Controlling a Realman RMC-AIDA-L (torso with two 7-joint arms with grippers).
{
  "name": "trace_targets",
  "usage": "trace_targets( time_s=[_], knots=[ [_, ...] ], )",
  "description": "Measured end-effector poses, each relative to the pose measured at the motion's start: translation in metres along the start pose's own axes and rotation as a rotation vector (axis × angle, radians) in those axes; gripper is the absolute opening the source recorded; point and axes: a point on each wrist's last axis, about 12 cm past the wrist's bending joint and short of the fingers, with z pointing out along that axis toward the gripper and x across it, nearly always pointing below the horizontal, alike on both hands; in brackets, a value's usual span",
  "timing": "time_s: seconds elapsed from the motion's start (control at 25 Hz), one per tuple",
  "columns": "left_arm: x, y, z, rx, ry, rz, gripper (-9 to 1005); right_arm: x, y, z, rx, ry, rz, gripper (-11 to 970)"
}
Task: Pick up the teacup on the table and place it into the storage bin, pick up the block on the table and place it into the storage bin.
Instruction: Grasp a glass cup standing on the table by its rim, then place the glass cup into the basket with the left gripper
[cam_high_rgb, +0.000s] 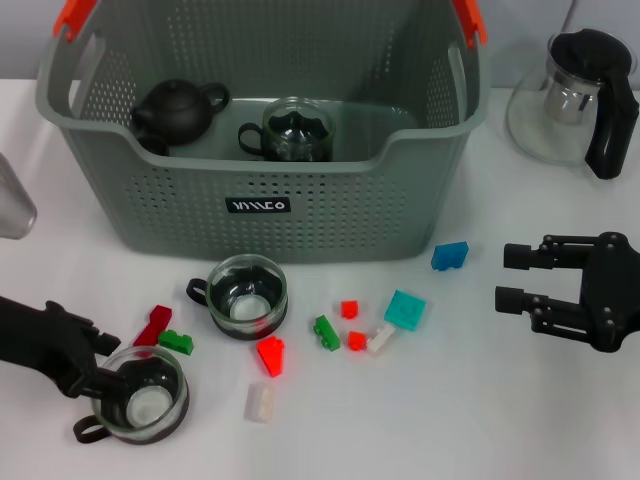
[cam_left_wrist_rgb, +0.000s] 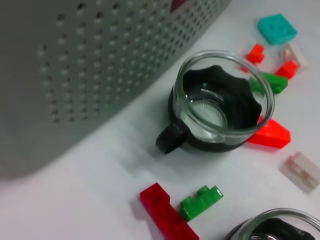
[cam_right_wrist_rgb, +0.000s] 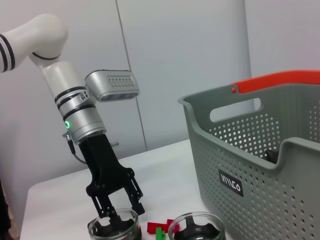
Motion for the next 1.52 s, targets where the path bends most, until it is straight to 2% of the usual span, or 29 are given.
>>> trace_targets(
  time_s=[0.28,0.44,0.68,0.92,1.0,1.04,1.12,1.24,1.32,1.44,1.52],
  knots=[
    [-0.005,-0.001,0.005,-0.008,0.041,-0.018,622,0.001,0.001,-0.001,0.002,0.000,0.002,534],
    [-0.008,-0.002,0.010,-0.022,0.087,-0.021,426,0.003,0.002,-0.001,0.001,0.000,0.002,534],
    [-0.010,-0.002,0.009,-0.022,0.083,-0.029,177,0.005,0.002,-0.002,0.002,0.000,0.002,534],
    [-0.012,-0.006,0.003,0.010,0.065,-0.026,46,0.005,0.002,-0.002,0.003,0.000,-0.005,534],
    [-0.012,-0.007,-0.001,0.030,0.038,-0.023,49,0.005,0.002,-0.002,0.003,0.000,-0.005,534],
    [-0.012,-0.007,-0.013,0.100,-0.075,-0.015,50,0.005,0.002,-0.002,0.003,0.000,-0.005,534],
    [-0.010,-0.007,-0.019,0.155,-0.151,-0.014,53,0.005,0.002,-0.002,0.003,0.000,-0.004,533],
    [-0.008,-0.001,-0.031,0.276,-0.377,-0.015,58,0.006,0.002,-0.001,0.000,-0.002,0.000,533],
    [-0.010,0.004,-0.040,0.331,-0.583,-0.019,60,0.006,0.003,-0.001,-0.004,-0.003,0.002,533],
    [-0.027,0.007,-0.054,0.358,-0.779,0.004,65,0.005,0.003,-0.002,-0.005,-0.002,0.006,533],
    [-0.046,0.010,-0.066,0.359,-0.825,0.023,68,0.005,0.002,-0.001,-0.006,-0.002,0.005,533]
  ],
)
